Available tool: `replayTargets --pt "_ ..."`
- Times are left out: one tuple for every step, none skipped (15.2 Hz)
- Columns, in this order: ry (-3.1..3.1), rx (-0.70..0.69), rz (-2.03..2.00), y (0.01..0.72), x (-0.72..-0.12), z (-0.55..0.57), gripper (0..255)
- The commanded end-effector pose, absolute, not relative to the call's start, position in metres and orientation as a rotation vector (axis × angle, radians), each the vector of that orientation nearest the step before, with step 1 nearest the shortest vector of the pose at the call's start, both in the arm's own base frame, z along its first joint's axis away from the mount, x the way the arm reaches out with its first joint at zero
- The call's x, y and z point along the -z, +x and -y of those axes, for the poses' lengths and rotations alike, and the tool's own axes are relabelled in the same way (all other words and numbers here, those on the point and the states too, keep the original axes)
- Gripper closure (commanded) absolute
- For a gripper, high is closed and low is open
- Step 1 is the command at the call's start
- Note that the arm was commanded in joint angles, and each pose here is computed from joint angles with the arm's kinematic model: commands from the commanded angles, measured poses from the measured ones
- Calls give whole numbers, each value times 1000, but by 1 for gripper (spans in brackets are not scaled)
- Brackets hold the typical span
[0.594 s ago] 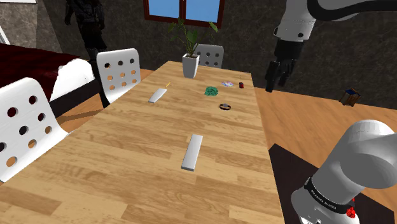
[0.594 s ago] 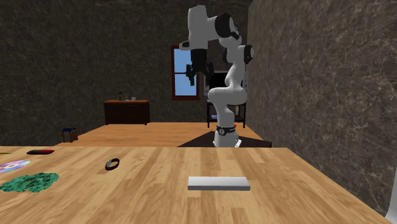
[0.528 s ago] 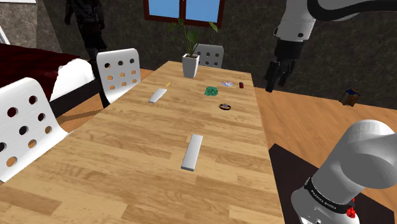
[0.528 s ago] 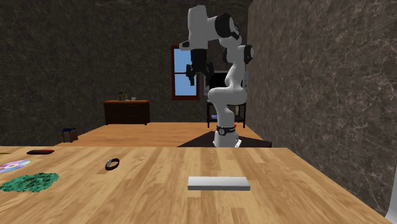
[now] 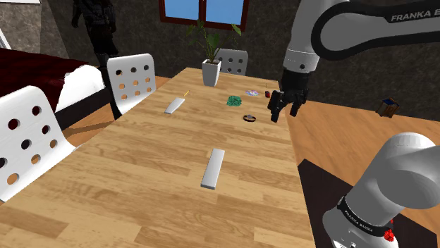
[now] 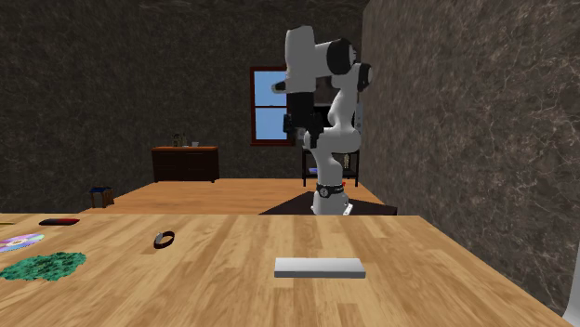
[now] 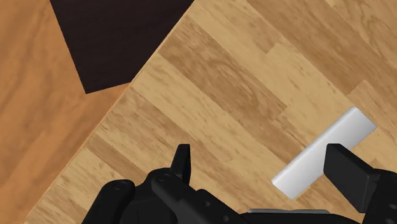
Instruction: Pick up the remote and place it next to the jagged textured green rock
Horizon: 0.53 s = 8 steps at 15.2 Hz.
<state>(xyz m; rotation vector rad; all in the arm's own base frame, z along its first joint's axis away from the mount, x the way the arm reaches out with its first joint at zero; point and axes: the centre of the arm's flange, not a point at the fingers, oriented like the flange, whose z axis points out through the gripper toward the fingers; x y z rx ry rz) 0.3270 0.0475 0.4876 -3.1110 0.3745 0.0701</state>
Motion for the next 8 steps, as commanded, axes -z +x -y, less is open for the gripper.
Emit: replayTargets --pt "-3099 -62 -451 336 -470 -63 0" --pt "-3093 -59 -487 341 -461 -70 0" --pt "-3087 -56 -523 346 -451 -78 0" --pt "-3080 -54 -558 351 -441 -85 0" --pt "-3073 -51 -594 356 -432 -92 0" --pt "-3065 -48 -629 361 -422 -99 0" --pt "-3057 -46 -664 367 -413 -106 0" --pt "-3049 -43 -700 373 -403 -113 0"
